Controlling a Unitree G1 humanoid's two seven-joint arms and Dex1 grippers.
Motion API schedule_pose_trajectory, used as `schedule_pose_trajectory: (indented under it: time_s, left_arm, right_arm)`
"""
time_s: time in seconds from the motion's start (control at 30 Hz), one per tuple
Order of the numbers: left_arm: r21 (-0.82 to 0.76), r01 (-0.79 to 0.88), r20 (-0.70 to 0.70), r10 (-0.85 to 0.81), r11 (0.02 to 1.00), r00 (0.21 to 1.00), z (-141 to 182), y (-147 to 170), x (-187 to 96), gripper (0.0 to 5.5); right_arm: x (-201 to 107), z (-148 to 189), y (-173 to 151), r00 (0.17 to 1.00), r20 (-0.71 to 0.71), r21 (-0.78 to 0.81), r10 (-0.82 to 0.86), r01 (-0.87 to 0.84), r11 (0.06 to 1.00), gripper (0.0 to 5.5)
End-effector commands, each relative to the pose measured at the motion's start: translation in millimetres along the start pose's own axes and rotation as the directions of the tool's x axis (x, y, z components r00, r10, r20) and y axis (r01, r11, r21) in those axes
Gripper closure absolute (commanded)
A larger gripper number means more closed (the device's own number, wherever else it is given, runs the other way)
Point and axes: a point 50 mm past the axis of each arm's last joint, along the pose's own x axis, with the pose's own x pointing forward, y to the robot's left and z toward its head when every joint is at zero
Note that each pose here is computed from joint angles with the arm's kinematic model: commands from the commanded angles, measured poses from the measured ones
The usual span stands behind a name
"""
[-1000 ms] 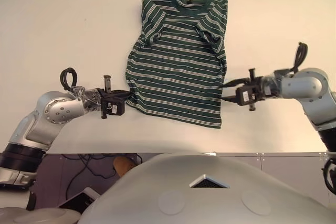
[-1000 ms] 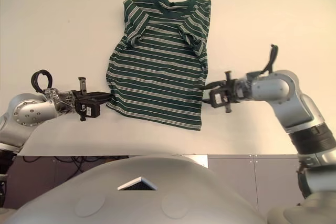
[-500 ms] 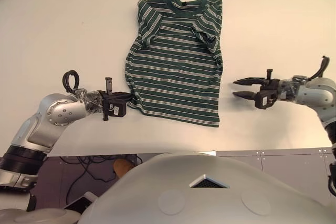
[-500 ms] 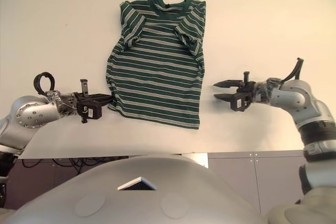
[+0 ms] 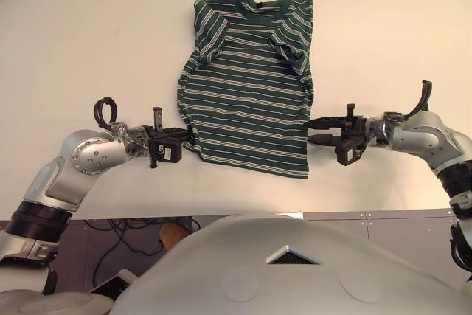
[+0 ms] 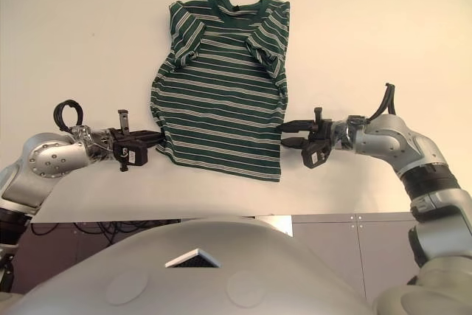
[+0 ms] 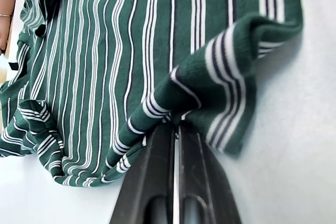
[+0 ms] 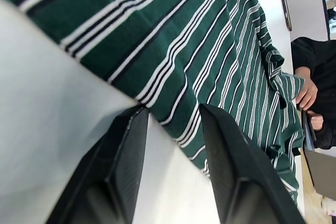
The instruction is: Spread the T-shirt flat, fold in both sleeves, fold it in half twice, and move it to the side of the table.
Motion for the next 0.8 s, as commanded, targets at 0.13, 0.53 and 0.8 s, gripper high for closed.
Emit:
schedule_pose_trajectory:
  time_s: [0.13,0.53,0.8]
  left_arm:
    - [-0.048,0.095,-0.049,-0.097,0.994,0.994,-9,-17,5,5.50]
    - [-0.113,0.116,-0.016,-0.119,0.987,0.993,-8,-23,5,5.50]
    - [-0.487,0.318,0.170,-0.268,0.813,0.948,14,-30,-16,5.50]
  right_arm:
    - [33,7,68,0.926,0.038,0.061,0.374,-0.376,0.925,3.74]
    - [14,14,75,0.912,0.071,0.109,0.403,-0.409,0.906,5.47]
    - [-10,6,44,0.870,0.213,0.695,0.445,-0.455,0.557,5.47]
